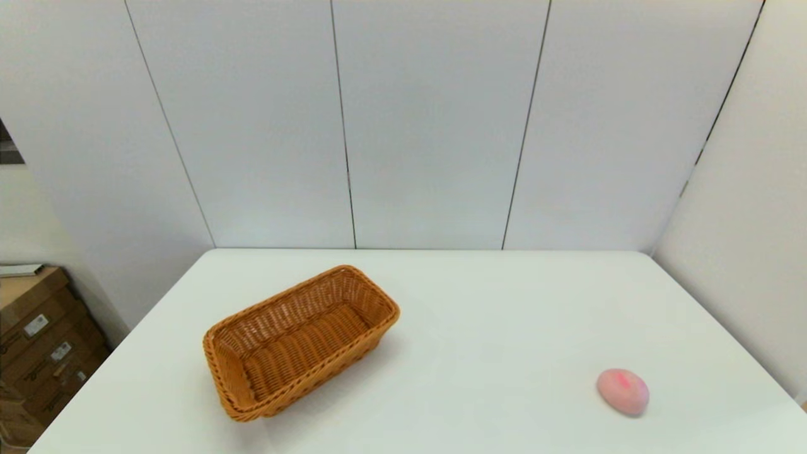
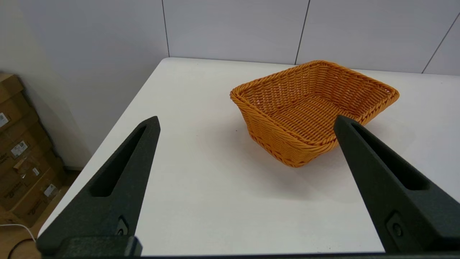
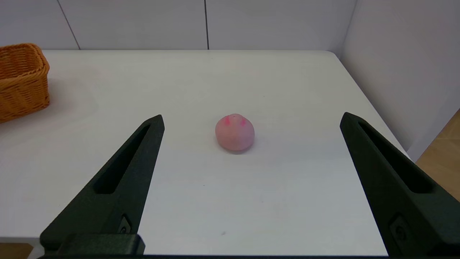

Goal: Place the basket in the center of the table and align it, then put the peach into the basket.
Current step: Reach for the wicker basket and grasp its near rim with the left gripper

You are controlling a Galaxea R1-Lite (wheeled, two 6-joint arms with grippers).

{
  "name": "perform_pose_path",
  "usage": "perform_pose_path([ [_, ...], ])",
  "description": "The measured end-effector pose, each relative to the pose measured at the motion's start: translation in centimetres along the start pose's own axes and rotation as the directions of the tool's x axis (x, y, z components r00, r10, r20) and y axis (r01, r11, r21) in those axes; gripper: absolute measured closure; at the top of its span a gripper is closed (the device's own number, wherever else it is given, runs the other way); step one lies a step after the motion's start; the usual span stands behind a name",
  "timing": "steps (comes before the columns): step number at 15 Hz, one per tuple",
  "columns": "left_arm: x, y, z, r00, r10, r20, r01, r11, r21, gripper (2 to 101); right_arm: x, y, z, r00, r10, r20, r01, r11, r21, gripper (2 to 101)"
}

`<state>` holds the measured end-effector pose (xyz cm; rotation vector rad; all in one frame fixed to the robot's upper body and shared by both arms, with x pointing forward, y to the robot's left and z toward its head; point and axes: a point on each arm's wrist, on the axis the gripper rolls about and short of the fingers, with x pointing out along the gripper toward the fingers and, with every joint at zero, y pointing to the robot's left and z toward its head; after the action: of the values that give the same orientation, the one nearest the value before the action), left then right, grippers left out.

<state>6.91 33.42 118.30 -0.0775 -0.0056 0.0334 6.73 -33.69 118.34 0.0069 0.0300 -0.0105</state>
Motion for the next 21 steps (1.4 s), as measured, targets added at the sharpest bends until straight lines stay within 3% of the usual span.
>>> perform_pose_path([
  [5, -0.3, -0.1, 1.1, 0.999, -0.002, 0.038, 0.002, 1.000, -0.010, 5.4, 0.0, 0.0, 0.0, 1.000, -0.001, 0.000, 0.001, 1.000, 0.006, 5.2],
  [9, -1.0, -0.6, 7.6, 0.995, -0.024, 0.095, 0.039, 0.986, -0.163, 5.4, 0.0, 0.0, 0.0, 1.000, -0.001, 0.000, 0.001, 1.000, 0.000, 5.2],
  [11, 0.8, -0.9, 10.3, 1.000, -0.014, -0.009, 0.012, 0.967, -0.254, 5.4, 0.0, 0.0, 0.0, 1.000, -0.001, 0.000, 0.001, 1.000, 0.000, 5.2],
  [13, 4.7, -1.1, 11.9, 0.977, 0.011, -0.213, -0.082, 0.941, -0.328, 5.4, 0.0, 0.0, 0.0, 1.000, -0.001, 0.000, 0.001, 1.000, 0.000, 5.2],
  [14, 7.0, -1.2, 12.0, 0.943, 0.027, -0.332, -0.149, 0.926, -0.347, 5.4, 0.0, 0.0, 0.0, 1.000, -0.001, 0.000, 0.001, 1.000, 0.002, 5.2],
  [16, 12.3, -1.2, 11.0, 0.817, 0.055, -0.573, -0.302, 0.889, -0.345, 5.4, 0.0, 0.0, 0.0, 1.000, 0.001, 0.000, -0.001, 1.000, 0.004, 5.2],
  [18, 17.2, -1.3, 8.7, 0.649, 0.075, -0.757, -0.449, 0.841, -0.302, 5.4, 0.0, 0.0, 0.0, 1.000, 0.001, 0.000, -0.001, 1.000, 0.004, 5.2],
  [21, 22.5, -1.7, 4.5, 0.419, 0.077, -0.905, -0.594, 0.777, -0.209, 5.4, 0.0, 0.0, 0.0, 1.000, 0.000, 0.000, 0.000, 1.000, 0.006, 5.2],
])
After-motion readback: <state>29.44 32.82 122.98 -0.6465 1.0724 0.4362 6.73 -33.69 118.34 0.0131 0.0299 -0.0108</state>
